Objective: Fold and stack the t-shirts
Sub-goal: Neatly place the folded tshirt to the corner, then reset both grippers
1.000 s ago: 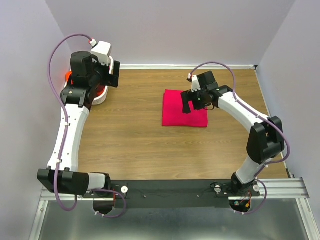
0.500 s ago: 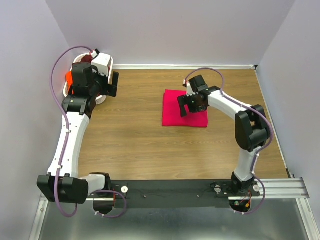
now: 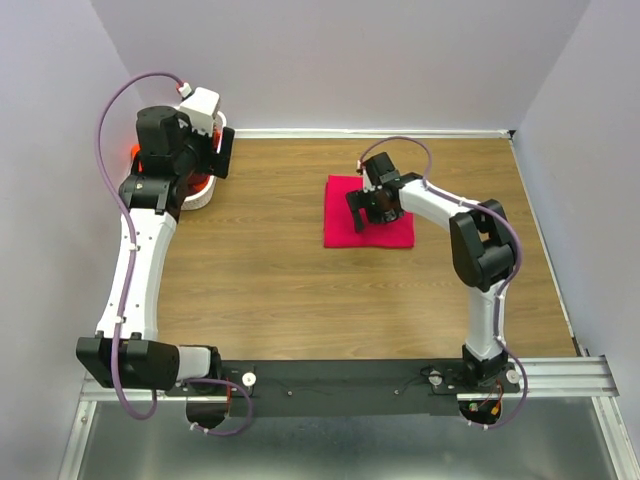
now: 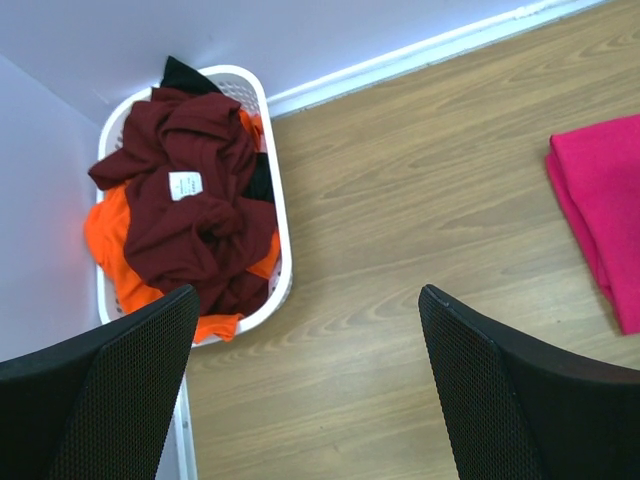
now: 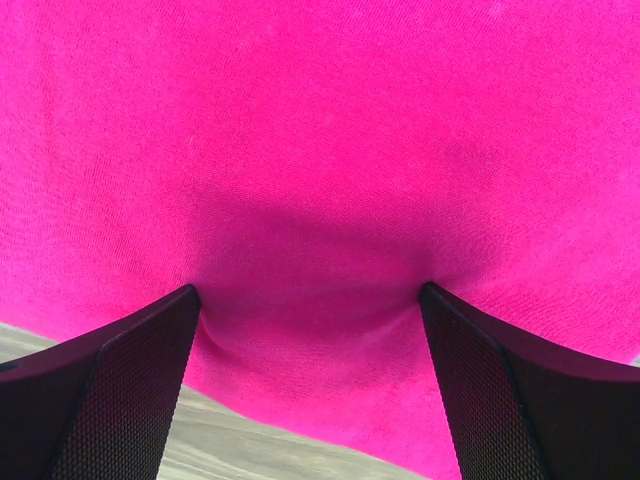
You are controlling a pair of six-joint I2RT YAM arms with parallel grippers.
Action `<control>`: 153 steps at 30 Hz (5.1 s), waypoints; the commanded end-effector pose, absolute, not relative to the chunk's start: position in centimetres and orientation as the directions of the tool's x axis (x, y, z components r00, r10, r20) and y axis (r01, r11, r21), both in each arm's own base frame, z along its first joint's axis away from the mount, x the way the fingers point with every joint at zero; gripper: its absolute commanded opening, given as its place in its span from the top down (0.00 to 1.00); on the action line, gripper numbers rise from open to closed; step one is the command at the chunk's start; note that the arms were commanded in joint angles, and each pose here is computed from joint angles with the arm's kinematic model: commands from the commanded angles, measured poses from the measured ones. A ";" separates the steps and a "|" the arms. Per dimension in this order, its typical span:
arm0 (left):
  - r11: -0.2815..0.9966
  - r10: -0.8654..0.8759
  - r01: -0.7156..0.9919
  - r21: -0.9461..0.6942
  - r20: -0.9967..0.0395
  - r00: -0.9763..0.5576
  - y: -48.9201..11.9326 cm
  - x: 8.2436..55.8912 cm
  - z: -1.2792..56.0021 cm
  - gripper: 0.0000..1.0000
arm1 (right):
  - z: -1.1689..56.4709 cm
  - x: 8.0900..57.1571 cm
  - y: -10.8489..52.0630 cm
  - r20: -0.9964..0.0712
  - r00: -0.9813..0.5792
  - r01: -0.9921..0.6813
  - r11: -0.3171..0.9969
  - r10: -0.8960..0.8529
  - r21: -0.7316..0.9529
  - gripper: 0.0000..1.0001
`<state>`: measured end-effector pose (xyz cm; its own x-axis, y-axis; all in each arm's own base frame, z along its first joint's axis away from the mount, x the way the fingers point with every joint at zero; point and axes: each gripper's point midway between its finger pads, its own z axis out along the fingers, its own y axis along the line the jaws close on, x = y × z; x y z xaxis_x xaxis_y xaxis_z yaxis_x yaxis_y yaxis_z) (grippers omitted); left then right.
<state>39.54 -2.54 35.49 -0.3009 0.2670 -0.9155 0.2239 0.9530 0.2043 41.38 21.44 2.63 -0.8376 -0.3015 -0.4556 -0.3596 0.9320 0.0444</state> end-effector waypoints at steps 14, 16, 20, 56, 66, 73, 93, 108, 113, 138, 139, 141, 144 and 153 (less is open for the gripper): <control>0.952 0.232 0.279 0.125 -0.889 -0.394 -3.4 41.0 29.9 0.02 | -1.1 38.6 -5.3 -0.282 -0.898 -0.347 0.938 -0.338 -0.020 0.00; 0.952 0.228 0.285 0.114 -0.884 -0.408 -3.5 41.2 29.3 0.02 | -0.8 39.1 -8.4 -0.288 -0.895 -0.346 0.938 -0.339 -0.028 0.00; 0.955 0.217 0.282 0.098 -0.876 -0.430 -3.6 41.6 28.6 0.02 | -0.5 39.3 -12.6 -0.267 -0.848 -0.455 0.887 -0.458 -0.075 0.00; 0.957 0.165 0.287 0.051 -0.906 -0.389 -4.4 40.4 29.4 0.02 | 6.7 34.1 -10.7 -0.438 -0.899 0.002 0.999 0.017 0.035 0.00; 0.963 0.164 0.263 0.055 -0.895 -0.414 -3.9 40.6 28.2 0.02 | 1.3 34.8 -11.1 -0.386 -0.918 0.074 0.996 0.088 0.051 0.00; 0.969 0.157 0.240 0.055 -0.890 -0.428 -3.5 40.6 27.6 0.02 | -0.4 36.3 -11.7 -0.387 -0.915 0.108 0.993 0.117 0.044 0.00; 0.972 0.163 0.227 0.063 -0.877 -0.452 -3.2 40.8 26.9 0.02 | -1.2 45.4 -12.1 -0.456 -0.878 0.125 0.990 0.144 0.071 0.00; 0.971 0.162 0.232 0.054 -0.865 -0.475 -3.3 41.4 25.7 0.02 | -2.0 49.9 -13.5 -0.477 -0.878 0.059 0.998 0.048 -0.009 0.00; 0.971 0.159 0.235 0.047 -0.862 -0.481 -3.4 41.5 25.5 0.01 | -2.4 50.8 -13.5 -0.477 -0.878 0.053 0.998 0.040 -0.016 0.00; 0.901 0.190 0.432 -0.036 -0.864 -0.467 -6.8 41.0 26.9 0.02 | 15.4 48.7 -9.6 -0.659 -0.750 -0.090 0.996 -0.060 0.012 0.00; 0.896 0.192 0.443 -0.043 -0.860 -0.472 -7.0 41.0 26.5 0.02 | 16.5 48.4 -9.2 -0.667 -0.742 -0.105 0.994 -0.065 0.020 0.00; 0.880 0.198 0.473 -0.047 -0.869 -0.454 -7.5 40.9 26.5 0.02 | 17.8 47.2 -8.1 -0.662 -0.747 -0.135 0.990 -0.068 0.050 0.00; 0.869 0.192 0.491 -0.065 -0.870 -0.455 -8.0 40.7 25.8 0.02 | 19.5 45.7 -6.2 -0.665 -0.744 -0.171 0.980 -0.063 0.098 0.00; 0.860 0.220 0.508 -0.051 -0.861 -0.458 -8.3 38.1 22.2 0.02 | 14.9 38.2 4.6 -0.552 -0.826 -0.304 0.915 -0.116 0.264 0.00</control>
<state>39.17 -8.07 21.37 -0.5127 0.2026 -0.8343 0.4859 0.8696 -0.0875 42.24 0.03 18.23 -0.7424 -0.1120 -0.6605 -0.2653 0.9545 0.1363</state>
